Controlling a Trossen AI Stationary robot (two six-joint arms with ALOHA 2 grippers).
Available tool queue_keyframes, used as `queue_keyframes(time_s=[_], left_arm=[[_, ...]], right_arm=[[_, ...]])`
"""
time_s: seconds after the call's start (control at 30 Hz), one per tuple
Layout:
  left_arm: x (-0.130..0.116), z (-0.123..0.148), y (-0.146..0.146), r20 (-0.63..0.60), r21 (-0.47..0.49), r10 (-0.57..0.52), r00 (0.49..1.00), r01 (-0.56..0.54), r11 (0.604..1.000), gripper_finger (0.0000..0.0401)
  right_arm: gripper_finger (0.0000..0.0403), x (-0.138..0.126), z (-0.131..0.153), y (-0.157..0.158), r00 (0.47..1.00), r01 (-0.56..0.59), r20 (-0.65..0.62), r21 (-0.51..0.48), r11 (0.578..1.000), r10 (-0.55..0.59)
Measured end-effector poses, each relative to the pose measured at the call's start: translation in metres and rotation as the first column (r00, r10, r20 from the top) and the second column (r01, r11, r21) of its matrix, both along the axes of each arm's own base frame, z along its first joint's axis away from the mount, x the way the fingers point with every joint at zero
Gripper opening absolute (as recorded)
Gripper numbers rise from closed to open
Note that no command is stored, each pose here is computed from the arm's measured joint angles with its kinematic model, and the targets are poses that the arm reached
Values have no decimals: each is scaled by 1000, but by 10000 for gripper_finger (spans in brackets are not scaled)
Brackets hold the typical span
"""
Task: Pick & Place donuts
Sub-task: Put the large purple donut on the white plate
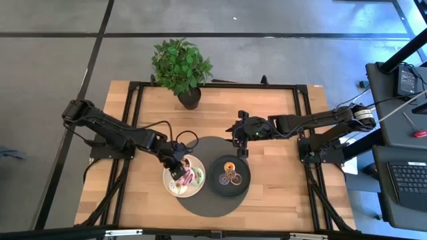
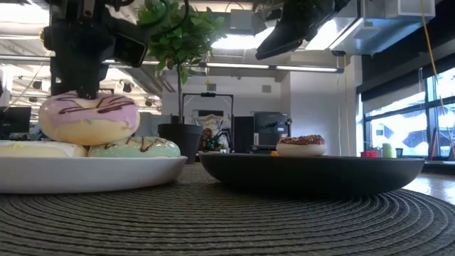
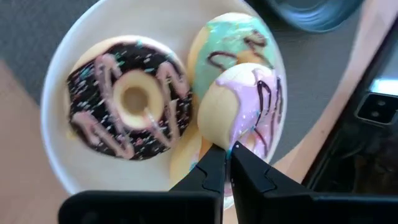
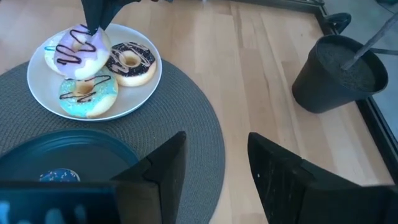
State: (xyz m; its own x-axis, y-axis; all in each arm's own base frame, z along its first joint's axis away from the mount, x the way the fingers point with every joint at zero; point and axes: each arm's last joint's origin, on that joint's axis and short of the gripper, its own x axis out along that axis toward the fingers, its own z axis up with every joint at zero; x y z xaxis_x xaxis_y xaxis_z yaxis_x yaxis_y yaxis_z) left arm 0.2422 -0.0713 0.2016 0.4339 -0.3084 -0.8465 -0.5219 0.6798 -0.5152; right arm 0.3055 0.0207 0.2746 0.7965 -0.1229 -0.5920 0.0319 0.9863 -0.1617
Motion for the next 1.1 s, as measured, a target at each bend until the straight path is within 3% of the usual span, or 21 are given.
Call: queue_keyframes(time_s=[0.53, 0.73, 1.1], left_arm=[[0, -3, 1, -15, 29, 30, 999, -29, 999, 39], [0, -3, 0, -35, -17, 37, 999, -38, 999, 52], [0, -3, 0, -34, -15, 39, 999, -40, 999, 121]], right_arm=[[173, 0, 0, 0, 1000, 0, -3, -3, 1000, 0], [173, -1, -1, 0, 1000, 0, -17, -4, 1000, 0], [173, -2, -3, 0, 999, 0, -32, -4, 1000, 0]])
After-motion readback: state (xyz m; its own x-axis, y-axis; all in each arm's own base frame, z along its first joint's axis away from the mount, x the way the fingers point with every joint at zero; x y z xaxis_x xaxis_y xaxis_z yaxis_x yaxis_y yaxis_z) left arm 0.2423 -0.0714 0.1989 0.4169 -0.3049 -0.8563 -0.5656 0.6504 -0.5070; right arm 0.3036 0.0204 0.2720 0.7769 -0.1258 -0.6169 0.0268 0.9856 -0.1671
